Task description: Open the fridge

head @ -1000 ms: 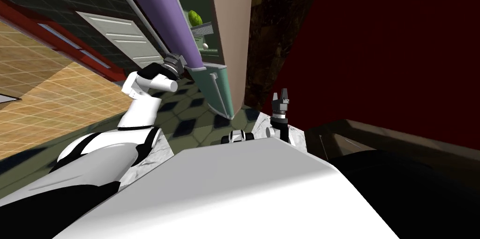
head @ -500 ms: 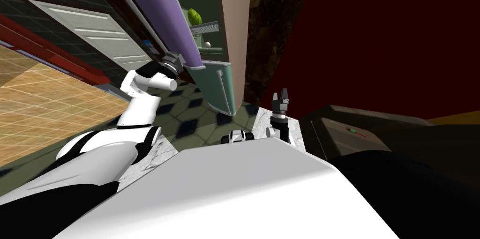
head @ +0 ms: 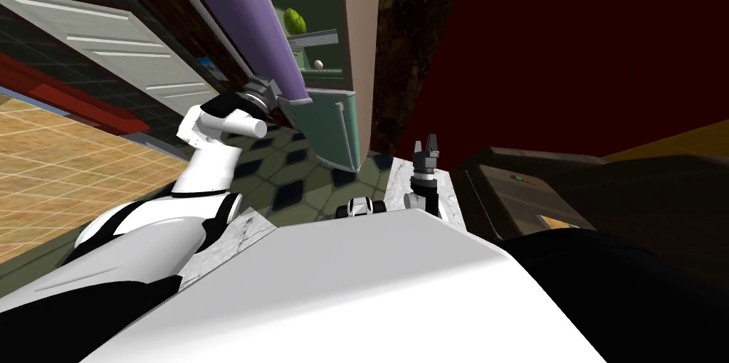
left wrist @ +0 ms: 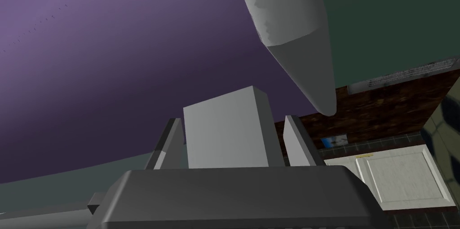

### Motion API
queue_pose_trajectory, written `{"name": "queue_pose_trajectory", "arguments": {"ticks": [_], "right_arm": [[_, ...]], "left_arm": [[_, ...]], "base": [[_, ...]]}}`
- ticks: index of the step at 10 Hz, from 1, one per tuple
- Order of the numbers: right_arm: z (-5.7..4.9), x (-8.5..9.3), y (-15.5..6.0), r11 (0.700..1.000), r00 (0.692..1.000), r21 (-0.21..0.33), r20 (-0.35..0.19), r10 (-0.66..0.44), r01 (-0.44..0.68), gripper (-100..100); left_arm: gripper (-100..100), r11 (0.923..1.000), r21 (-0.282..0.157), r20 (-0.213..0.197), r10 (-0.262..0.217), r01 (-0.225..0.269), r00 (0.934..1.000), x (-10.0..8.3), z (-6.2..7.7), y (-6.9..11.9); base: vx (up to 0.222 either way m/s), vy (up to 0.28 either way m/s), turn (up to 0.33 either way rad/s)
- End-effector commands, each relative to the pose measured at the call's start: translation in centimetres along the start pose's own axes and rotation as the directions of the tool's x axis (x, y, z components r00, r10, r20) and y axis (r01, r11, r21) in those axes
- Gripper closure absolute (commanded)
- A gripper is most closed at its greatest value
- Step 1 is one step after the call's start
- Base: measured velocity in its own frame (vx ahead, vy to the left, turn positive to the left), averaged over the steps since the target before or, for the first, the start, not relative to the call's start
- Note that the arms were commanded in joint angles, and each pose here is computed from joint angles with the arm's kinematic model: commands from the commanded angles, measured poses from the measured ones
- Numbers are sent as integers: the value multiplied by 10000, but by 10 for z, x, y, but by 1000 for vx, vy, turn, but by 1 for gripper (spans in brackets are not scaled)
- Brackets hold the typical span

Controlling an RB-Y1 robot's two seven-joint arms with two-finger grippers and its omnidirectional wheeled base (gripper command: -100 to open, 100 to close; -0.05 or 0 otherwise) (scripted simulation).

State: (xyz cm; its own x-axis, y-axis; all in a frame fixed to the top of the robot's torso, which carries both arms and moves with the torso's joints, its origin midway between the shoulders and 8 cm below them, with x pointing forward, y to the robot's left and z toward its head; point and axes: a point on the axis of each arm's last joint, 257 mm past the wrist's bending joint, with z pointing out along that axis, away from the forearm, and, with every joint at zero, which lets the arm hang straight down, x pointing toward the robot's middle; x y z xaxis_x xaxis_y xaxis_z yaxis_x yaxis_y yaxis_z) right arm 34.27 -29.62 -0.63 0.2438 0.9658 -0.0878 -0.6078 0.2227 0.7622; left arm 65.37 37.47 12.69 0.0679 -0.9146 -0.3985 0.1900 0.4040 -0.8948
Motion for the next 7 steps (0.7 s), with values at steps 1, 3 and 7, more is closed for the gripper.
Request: {"name": "queue_pose_trajectory", "arguments": {"ticks": [1,3,7], "right_arm": [[0,0,0,10000,10000,4,0,-1,1,0],[0,0,0,10000,10000,5,2,0,0,0],[0,0,0,10000,10000,3,1,-1,1,0]], "left_arm": [[100,9999,94,-257,-38,40,9997,9,-9,-4],[100,9998,165,-437,-75,82,9990,15,-14,-8],[100,9994,288,-822,-145,169,9965,29,-26,-14]], "base": [[-80,361,-112],[-32,279,-63],[-93,322,-109]]}}
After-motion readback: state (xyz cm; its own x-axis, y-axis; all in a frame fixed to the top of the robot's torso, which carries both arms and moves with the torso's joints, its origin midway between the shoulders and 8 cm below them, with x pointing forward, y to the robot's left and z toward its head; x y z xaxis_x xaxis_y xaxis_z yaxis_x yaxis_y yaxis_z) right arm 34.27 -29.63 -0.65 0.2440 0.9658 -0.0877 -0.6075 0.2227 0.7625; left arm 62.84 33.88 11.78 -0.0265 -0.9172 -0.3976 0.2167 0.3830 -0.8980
